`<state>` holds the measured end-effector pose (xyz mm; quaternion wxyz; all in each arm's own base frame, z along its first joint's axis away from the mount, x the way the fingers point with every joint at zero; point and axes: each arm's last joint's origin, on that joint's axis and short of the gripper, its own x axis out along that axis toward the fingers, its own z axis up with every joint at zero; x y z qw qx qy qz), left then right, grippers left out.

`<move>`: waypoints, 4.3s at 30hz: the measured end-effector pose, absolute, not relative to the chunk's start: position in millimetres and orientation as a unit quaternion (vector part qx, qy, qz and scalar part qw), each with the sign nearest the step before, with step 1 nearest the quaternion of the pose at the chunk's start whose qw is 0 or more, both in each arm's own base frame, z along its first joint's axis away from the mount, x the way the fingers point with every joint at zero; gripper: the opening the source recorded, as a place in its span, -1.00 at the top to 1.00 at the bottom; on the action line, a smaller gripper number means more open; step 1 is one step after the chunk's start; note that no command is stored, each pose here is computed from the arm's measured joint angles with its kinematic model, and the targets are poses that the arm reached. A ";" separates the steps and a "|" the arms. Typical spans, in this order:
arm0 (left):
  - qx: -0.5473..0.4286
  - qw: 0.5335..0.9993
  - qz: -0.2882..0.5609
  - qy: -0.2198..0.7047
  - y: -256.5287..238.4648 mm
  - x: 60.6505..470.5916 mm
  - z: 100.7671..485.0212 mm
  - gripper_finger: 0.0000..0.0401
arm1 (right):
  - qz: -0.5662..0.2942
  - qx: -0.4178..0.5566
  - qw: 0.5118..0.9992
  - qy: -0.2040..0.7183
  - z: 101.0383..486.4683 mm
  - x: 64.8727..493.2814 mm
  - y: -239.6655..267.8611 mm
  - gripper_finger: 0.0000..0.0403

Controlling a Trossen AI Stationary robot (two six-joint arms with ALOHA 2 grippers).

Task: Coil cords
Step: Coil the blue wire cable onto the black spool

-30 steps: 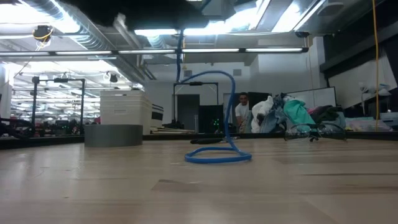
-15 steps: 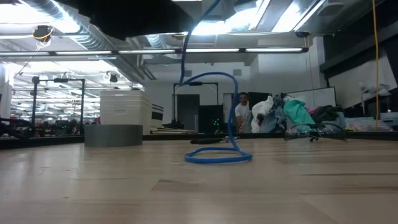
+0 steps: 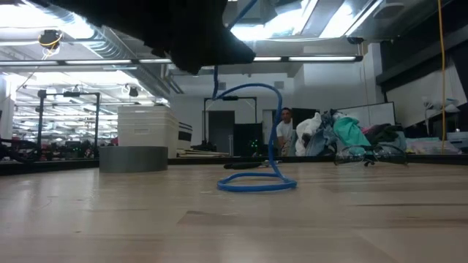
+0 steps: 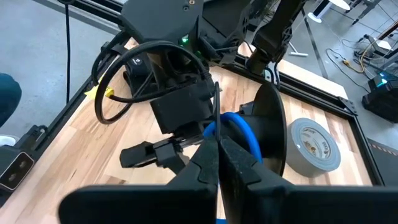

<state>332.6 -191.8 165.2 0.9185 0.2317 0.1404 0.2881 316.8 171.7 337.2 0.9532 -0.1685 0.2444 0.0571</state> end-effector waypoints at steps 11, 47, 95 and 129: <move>0.234 0.920 0.280 0.143 -196.6 329.2 163.7 0.58 | 0.056 -0.167 0.951 0.253 335.7 315.9 171.2 1.00; 0.245 0.913 0.285 0.159 -200.6 321.9 156.5 0.91 | 0.069 -0.166 0.949 0.258 335.0 315.4 171.8 0.99; 0.266 0.912 0.268 0.161 -209.1 293.6 194.7 0.99 | 0.061 -0.152 0.948 0.273 332.5 314.0 170.7 1.00; 0.310 0.895 0.268 0.176 -223.3 297.9 222.3 0.99 | 0.106 -0.135 0.928 0.332 323.3 307.3 170.2 1.00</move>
